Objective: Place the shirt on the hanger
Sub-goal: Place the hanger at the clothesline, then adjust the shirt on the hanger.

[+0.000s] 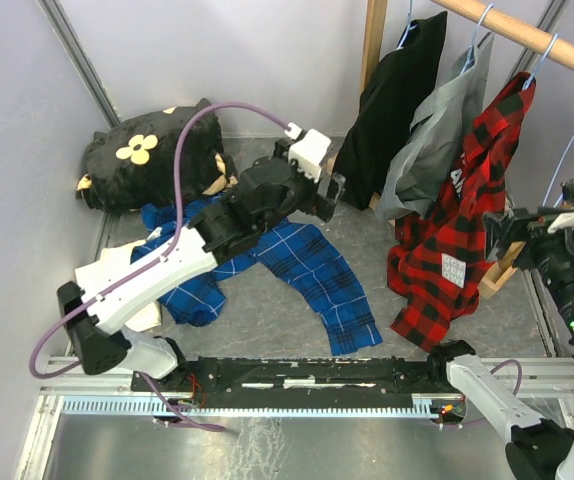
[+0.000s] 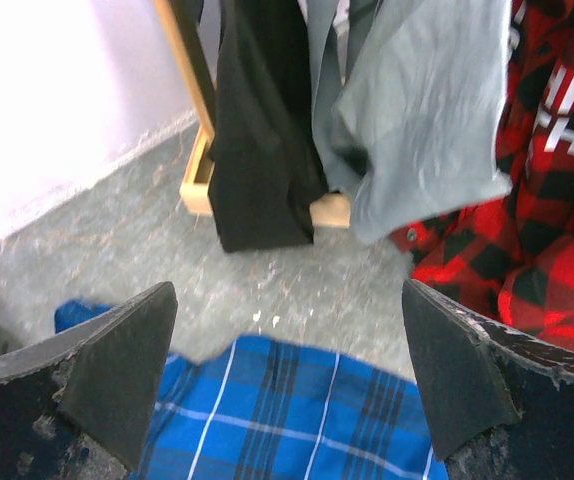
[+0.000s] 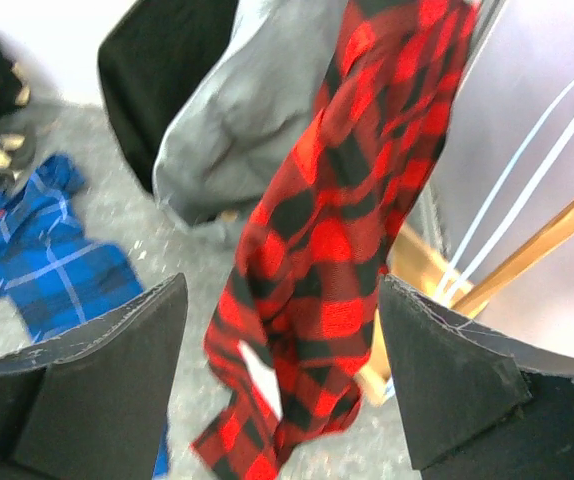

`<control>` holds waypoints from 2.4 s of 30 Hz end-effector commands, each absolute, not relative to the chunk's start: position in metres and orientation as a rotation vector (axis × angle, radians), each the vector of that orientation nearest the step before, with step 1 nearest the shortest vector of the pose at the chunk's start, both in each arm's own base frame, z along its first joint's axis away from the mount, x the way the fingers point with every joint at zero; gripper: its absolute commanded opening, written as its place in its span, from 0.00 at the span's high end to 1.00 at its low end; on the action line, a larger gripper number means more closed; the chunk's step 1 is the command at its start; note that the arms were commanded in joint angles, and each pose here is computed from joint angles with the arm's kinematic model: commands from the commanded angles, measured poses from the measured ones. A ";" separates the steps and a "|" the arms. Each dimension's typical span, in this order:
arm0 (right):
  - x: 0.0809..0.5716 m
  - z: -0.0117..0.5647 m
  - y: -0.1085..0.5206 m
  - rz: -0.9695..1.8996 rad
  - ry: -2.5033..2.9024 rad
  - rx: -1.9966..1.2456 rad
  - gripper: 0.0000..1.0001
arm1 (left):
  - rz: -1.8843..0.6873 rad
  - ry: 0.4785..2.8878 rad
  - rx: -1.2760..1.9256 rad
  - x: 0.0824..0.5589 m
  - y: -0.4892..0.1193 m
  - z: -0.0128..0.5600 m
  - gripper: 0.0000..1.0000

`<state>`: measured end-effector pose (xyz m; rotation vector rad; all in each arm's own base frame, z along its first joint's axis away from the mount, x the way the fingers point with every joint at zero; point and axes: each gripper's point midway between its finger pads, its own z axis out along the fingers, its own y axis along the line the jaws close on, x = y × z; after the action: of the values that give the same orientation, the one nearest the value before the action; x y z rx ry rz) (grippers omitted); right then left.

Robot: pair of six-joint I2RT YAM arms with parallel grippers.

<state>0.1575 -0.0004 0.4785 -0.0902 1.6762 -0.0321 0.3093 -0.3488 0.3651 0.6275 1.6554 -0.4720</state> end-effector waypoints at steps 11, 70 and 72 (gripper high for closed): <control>0.115 0.336 0.058 0.387 2.105 -0.106 0.24 | -0.323 1.767 0.522 0.271 -0.252 0.317 0.01; 0.229 0.119 0.114 -1.087 2.258 -1.913 0.01 | -0.059 1.697 -0.041 0.283 -0.096 0.312 0.00; 0.224 0.109 0.107 -1.097 2.288 -1.961 0.01 | -0.068 1.702 -0.036 0.284 -0.098 0.310 0.00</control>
<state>0.2273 0.1172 0.1175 -1.8921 2.2656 -1.0598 0.2810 -0.0890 0.3036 0.0014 1.7264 0.0128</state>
